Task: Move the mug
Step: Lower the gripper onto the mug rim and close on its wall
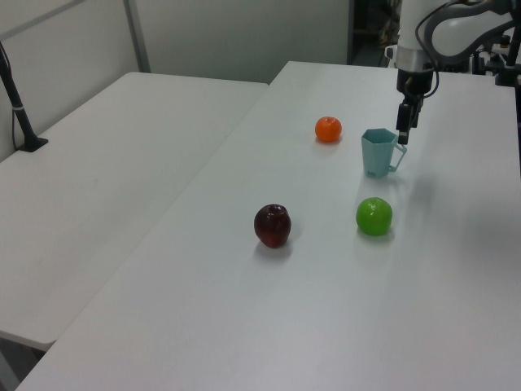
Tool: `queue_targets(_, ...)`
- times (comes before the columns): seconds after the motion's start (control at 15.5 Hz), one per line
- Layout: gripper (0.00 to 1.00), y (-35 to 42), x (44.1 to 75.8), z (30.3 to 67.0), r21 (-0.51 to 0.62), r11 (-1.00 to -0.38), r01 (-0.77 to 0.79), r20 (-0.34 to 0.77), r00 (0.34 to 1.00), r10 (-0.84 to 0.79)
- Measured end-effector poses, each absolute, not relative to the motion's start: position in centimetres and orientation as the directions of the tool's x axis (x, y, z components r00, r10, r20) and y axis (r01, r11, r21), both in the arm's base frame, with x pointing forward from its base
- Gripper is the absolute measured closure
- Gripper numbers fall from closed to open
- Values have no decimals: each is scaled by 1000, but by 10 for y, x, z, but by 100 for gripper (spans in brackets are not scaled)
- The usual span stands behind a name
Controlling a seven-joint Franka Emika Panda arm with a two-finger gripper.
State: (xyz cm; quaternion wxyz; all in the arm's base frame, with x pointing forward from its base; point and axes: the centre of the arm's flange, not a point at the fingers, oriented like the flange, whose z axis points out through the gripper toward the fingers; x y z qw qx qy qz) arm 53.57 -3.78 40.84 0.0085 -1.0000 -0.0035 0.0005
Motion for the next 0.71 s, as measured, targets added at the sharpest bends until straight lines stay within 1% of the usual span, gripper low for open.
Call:
queue_targets(0.26, 0, -31, 536, 380, 2, -1000, 30, 32, 999, 30)
queue_targets(0.45, 0, -28, 533, 369, 7, -999, 38, 44, 998, 39)
queue_targets(0.58, 4, -28, 533, 364, 7, -999, 39, 43, 998, 39)
queue_targets(0.64, 5, -27, 533, 362, 8, -999, 41, 41, 998, 42)
queue_targets(0.71, 11, -25, 533, 360, 8, -999, 45, 40, 998, 45)
